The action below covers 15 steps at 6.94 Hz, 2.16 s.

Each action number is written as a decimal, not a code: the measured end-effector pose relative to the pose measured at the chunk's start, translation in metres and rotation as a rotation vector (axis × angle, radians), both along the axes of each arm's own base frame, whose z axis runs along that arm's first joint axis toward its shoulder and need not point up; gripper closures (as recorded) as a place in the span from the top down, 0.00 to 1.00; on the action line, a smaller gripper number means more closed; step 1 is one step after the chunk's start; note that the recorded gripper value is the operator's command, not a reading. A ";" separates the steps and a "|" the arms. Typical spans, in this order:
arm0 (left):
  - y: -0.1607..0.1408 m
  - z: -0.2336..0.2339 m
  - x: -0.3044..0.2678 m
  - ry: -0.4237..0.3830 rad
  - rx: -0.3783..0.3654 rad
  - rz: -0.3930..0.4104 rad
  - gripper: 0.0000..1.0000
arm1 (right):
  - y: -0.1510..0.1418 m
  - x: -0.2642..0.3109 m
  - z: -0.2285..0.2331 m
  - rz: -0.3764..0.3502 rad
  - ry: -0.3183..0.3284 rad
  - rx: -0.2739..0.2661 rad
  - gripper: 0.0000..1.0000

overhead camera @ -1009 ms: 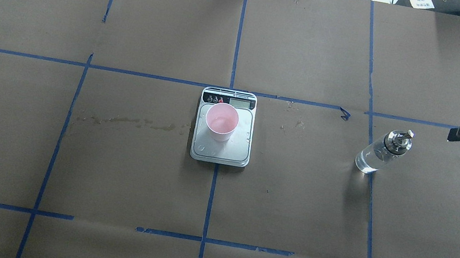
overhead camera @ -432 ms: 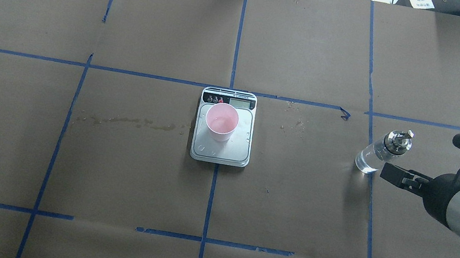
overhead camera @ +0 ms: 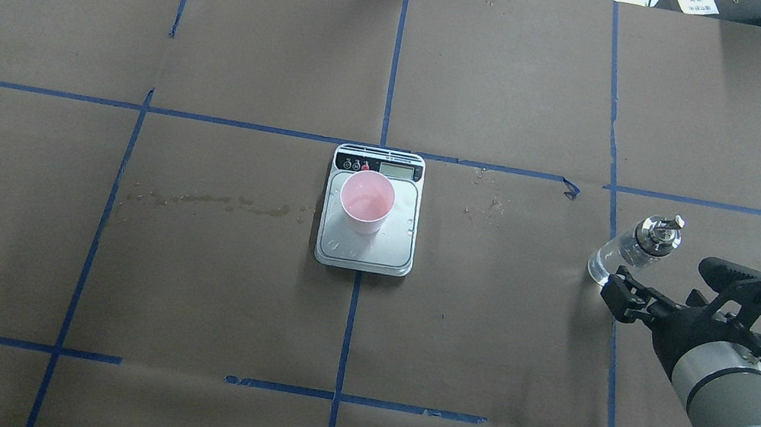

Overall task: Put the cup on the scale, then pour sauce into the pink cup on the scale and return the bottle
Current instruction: 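Reach the right gripper to the glass sauce dispenser and grasp it, then lift the dispenser with the right gripper and carry it over the cup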

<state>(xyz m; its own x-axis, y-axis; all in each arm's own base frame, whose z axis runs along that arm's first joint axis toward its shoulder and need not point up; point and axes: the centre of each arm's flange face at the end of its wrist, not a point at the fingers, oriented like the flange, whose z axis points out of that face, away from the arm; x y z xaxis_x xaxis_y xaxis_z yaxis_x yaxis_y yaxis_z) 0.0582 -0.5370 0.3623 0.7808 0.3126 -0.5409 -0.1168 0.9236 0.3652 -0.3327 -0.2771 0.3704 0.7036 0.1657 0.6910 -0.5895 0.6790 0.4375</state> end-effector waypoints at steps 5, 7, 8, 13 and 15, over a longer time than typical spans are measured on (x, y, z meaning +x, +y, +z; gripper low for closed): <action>-0.008 0.041 -0.018 -0.046 0.025 0.079 1.00 | -0.015 -0.066 0.081 0.114 0.037 0.163 1.00; -0.010 0.046 -0.018 -0.047 0.015 0.080 1.00 | -0.018 -0.080 0.103 0.123 0.083 0.173 1.00; -0.011 0.047 -0.018 -0.047 0.012 0.079 1.00 | -0.021 -0.081 0.107 0.129 0.094 0.175 1.00; -0.012 0.047 -0.018 -0.045 0.008 0.073 1.00 | -0.063 -0.088 0.113 0.199 0.128 0.176 0.01; -0.012 0.045 -0.017 -0.040 0.008 0.073 1.00 | -0.072 -0.089 0.105 0.201 0.114 0.186 0.00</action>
